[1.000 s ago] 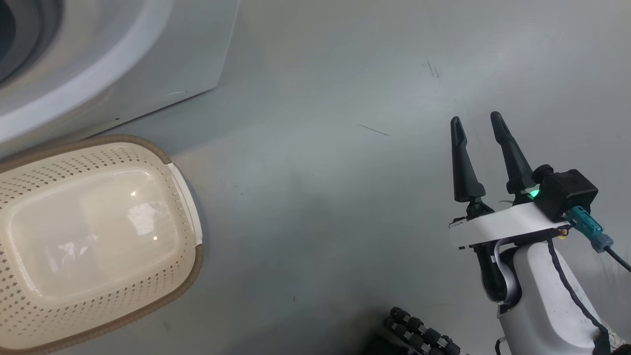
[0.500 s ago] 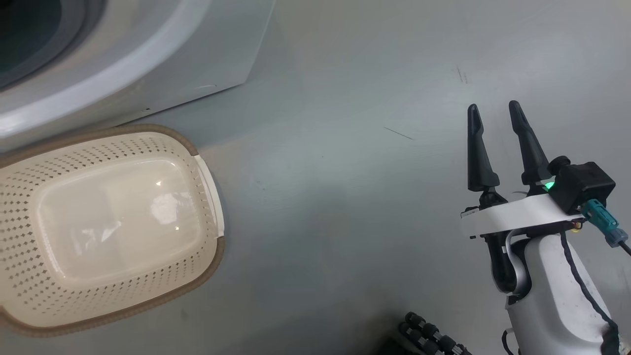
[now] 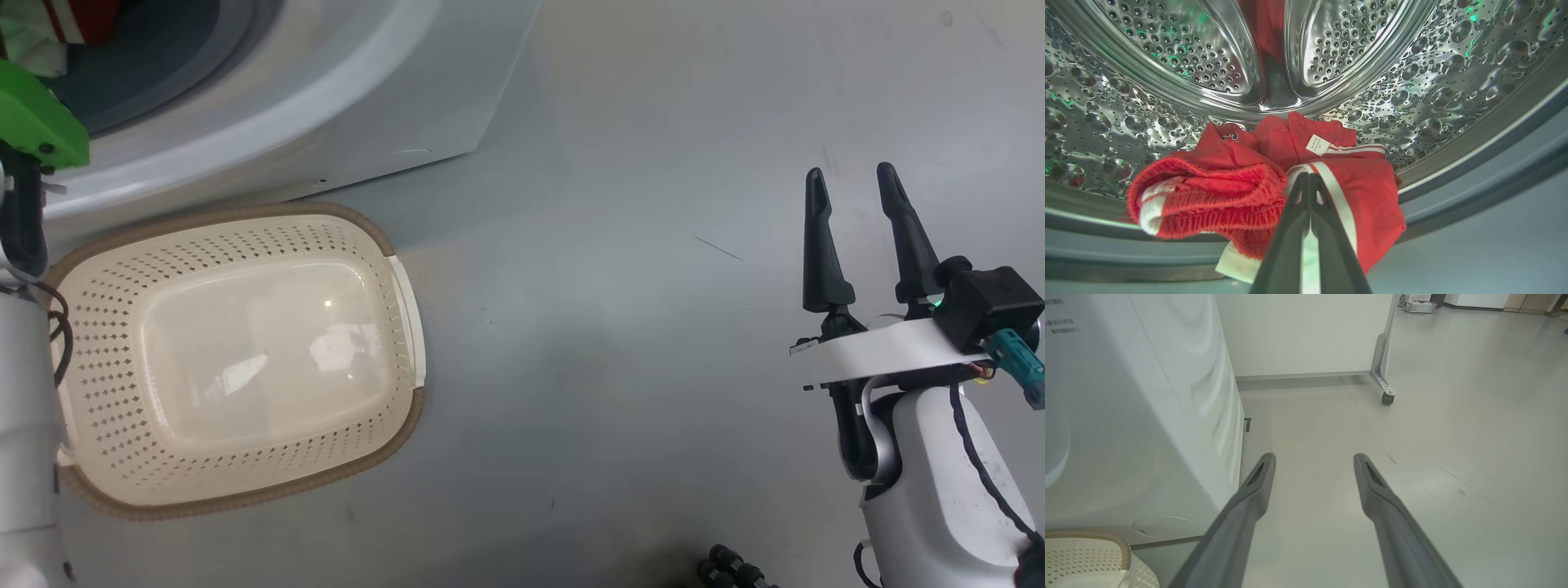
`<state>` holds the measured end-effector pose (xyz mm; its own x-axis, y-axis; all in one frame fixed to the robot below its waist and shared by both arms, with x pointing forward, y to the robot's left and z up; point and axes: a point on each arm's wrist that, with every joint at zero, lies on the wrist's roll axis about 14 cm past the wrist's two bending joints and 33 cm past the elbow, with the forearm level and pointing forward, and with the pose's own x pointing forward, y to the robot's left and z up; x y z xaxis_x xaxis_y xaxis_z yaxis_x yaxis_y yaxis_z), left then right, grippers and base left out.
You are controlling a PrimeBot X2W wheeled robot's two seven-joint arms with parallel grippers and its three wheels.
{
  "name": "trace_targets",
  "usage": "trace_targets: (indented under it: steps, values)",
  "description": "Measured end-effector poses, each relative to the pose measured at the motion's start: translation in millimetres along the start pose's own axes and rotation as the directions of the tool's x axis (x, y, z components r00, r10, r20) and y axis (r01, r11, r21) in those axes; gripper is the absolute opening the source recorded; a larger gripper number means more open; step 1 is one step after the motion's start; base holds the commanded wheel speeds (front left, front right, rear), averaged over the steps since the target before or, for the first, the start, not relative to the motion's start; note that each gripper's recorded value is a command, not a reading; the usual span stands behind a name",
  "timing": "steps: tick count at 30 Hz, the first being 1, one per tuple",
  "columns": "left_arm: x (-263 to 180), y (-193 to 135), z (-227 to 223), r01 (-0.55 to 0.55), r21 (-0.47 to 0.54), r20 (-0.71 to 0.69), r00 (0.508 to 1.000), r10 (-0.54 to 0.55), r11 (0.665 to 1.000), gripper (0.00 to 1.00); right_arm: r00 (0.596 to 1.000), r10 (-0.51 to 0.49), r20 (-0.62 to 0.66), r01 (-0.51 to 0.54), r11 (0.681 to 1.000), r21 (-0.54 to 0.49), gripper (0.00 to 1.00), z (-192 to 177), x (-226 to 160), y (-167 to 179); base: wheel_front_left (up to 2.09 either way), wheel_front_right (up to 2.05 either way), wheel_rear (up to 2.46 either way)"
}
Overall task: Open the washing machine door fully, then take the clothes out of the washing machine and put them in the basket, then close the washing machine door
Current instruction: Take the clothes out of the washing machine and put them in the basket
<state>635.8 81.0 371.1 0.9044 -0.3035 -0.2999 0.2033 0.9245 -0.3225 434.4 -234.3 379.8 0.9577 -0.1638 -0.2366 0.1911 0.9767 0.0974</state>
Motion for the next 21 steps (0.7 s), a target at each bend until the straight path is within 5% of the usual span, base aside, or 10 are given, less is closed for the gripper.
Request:
trace_targets:
  steps: [21]
  values:
    - [-102,-12,0,-0.067,0.033,0.167,0.984,0.061,0.997,0.00,0.997,0.066,0.046,-0.066,0.998,-0.016,1.00,21,-20,17,0.00,0.00,0.00]
